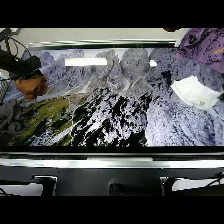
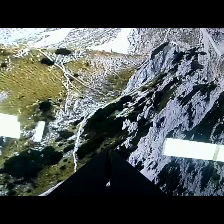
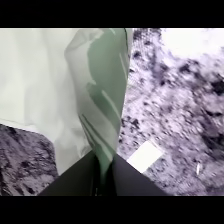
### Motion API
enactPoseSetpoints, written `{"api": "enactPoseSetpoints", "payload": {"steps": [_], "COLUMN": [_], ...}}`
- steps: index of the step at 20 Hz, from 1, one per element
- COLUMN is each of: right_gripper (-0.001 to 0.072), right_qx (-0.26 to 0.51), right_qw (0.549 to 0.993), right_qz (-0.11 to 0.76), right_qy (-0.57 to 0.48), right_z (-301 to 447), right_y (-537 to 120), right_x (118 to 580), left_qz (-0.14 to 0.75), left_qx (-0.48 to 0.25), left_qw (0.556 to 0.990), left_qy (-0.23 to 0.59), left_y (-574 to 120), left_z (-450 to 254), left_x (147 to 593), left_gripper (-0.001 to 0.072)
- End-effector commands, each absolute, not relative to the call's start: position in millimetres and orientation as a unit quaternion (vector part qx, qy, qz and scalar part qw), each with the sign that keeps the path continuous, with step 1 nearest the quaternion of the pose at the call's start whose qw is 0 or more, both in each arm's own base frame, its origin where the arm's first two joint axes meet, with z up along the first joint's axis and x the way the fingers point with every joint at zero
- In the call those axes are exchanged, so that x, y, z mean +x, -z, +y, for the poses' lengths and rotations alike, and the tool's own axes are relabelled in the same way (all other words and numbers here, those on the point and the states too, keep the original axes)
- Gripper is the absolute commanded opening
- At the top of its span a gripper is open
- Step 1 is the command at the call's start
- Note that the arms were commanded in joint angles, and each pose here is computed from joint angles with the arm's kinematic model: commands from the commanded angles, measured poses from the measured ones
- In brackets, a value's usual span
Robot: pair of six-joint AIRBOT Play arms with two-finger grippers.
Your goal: Fold the clothes and pants, and hang the long-sleeved shirts on hangers.
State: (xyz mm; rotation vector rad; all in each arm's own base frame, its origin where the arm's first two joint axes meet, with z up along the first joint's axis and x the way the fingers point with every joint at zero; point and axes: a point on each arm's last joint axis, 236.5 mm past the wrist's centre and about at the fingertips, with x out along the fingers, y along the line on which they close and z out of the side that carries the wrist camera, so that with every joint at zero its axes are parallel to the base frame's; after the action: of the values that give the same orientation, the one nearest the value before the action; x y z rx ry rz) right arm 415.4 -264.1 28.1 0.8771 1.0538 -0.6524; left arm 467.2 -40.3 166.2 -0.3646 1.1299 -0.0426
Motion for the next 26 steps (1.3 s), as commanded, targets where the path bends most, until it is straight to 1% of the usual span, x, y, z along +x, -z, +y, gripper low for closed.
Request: {"api": "enactPoseSetpoints", "payload": {"steps": [1, 5, 8, 12, 16, 20, 22, 24, 25, 26], "right_gripper": [0.0028, 0.0028, 0.0029, 0.0029, 0.003, 0.0037, 0.0179, 0.0414, 0.044, 0.044], "right_qx": [0.388, 0.378, 0.361, 0.321, 0.294, 0.291, 0.285, 0.272, 0.263, 0.259], "right_qw": [0.659, 0.618, 0.605, 0.57, 0.542, 0.515, 0.504, 0.503, 0.51, 0.521], "right_qz": [0.525, 0.548, 0.559, 0.592, 0.619, 0.637, 0.644, 0.645, 0.642, 0.631], "right_qy": [0.373, 0.418, 0.437, 0.47, 0.486, 0.495, 0.5, 0.508, 0.509, 0.513], "right_z": [-256.5, -232.2, -222.7, -217.5, -214.1, -206.7, -205.8, -211.0, -216.6, -224.3], "right_y": [0.2, 16.1, 19.3, 21.1, 25.4, 32.5, 34.9, 32.2, 28.8, 21.9], "right_x": [342.8, 278.1, 245.2, 197.5, 167.9, 151.3, 143.8, 139.6, 141.3, 147.5], "left_qz": [0.533, 0.54, 0.544, 0.547, 0.547, 0.548, 0.55, 0.55, 0.55, 0.55], "left_qx": [-0.172, -0.171, -0.17, -0.169, -0.169, -0.169, -0.169, -0.169, -0.169, -0.169], "left_qw": [0.828, 0.824, 0.821, 0.82, 0.819, 0.819, 0.818, 0.818, 0.818, 0.818], "left_qy": [0.02, 0.02, 0.019, 0.019, 0.02, 0.019, 0.019, 0.019, 0.019, 0.019], "left_y": [-165.8, -163.8, -163.0, -162.4, -162.3, -162.0, -161.7, -161.6, -161.7, -161.7], "left_z": [-40.0, -40.2, -40.2, -40.4, -40.4, -40.4, -40.5, -40.5, -40.5, -40.5], "left_x": [467.3, 463.4, 461.5, 460.1, 459.9, 459.4, 458.5, 458.5, 458.5, 458.5], "left_gripper": [0.0019, 0.0019, 0.0019, 0.0019, 0.0019, 0.0019, 0.0019, 0.0019, 0.0019, 0.0019]}}
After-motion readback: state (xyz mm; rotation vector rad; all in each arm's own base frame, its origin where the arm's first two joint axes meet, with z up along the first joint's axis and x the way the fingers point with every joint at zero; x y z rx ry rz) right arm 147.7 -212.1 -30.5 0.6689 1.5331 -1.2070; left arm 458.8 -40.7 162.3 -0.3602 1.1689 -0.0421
